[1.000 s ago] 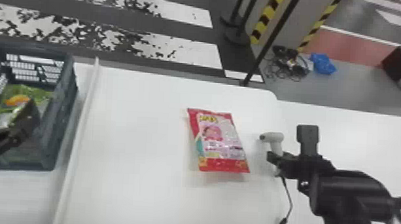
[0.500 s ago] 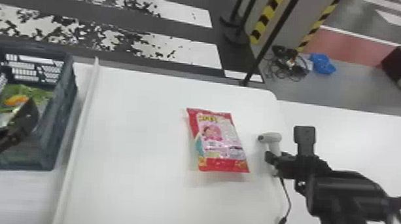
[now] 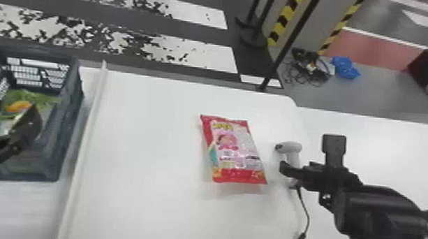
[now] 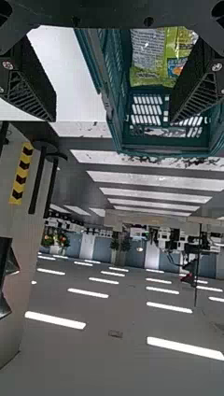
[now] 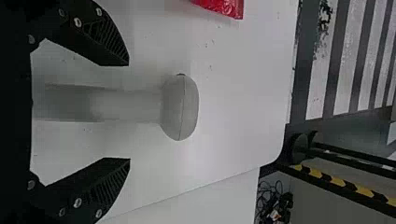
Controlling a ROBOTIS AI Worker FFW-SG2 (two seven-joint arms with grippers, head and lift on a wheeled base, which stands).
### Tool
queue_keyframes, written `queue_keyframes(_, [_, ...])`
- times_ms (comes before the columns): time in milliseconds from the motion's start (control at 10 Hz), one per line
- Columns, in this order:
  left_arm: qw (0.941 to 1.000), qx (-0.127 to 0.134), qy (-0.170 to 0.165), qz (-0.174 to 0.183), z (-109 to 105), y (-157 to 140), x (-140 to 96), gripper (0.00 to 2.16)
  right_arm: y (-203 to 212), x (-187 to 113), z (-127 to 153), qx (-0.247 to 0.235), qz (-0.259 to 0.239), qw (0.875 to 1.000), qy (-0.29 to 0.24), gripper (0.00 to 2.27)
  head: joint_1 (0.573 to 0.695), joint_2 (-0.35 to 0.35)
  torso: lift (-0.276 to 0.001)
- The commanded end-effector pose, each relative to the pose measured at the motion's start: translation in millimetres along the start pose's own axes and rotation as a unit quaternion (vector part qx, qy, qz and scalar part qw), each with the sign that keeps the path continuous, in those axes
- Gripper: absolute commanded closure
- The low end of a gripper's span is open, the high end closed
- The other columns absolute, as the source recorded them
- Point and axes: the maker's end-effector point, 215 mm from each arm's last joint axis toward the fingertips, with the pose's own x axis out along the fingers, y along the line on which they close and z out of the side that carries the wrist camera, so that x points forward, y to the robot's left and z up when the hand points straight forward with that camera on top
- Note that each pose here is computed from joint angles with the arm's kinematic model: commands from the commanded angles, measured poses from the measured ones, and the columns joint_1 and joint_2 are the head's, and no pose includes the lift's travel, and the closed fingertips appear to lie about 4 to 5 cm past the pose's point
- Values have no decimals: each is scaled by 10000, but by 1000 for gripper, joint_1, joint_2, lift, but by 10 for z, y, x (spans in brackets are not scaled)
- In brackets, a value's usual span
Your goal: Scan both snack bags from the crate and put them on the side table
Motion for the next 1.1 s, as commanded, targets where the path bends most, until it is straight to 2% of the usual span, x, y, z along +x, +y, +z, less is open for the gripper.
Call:
queue_keyframes(0, [10000, -14, -2, 9, -2, 0, 0, 100, 77, -225, 162, 494, 379, 9978, -206, 66, 695, -298, -87])
queue_keyframes(100, [10000, -14, -2, 1, -2, -3, 0, 100, 175, -359, 217, 939, 792, 9922, -222, 66, 695, -290, -87])
queue_keyframes(200, [10000, -15, 5, 3, -10, -1, 0, 100, 350, -475, 183, 1387, 1385, 9806, -53, 73, 695, -277, -87])
queue_keyframes(300, [10000, -8, 6, 5, -10, 0, 0, 100, 461, -519, 197, 1487, 1661, 9748, 6, 73, 695, -266, -87])
queue_keyframes(400, [10000, -11, 7, -2, -12, -8, 1, 100, 590, -515, 168, 1541, 1882, 9698, 153, 73, 695, -247, -87])
queue_keyframes(800, [10000, -10, 14, 1, -17, 0, -4, 100, 987, -215, -44, 1185, 2191, 9662, 668, 70, 695, -199, -87])
queue_keyframes(1000, [10000, -12, 21, 11, -25, 6, -4, 100, 1151, -134, -51, 1164, 2381, 9616, 715, 70, 695, -175, -87])
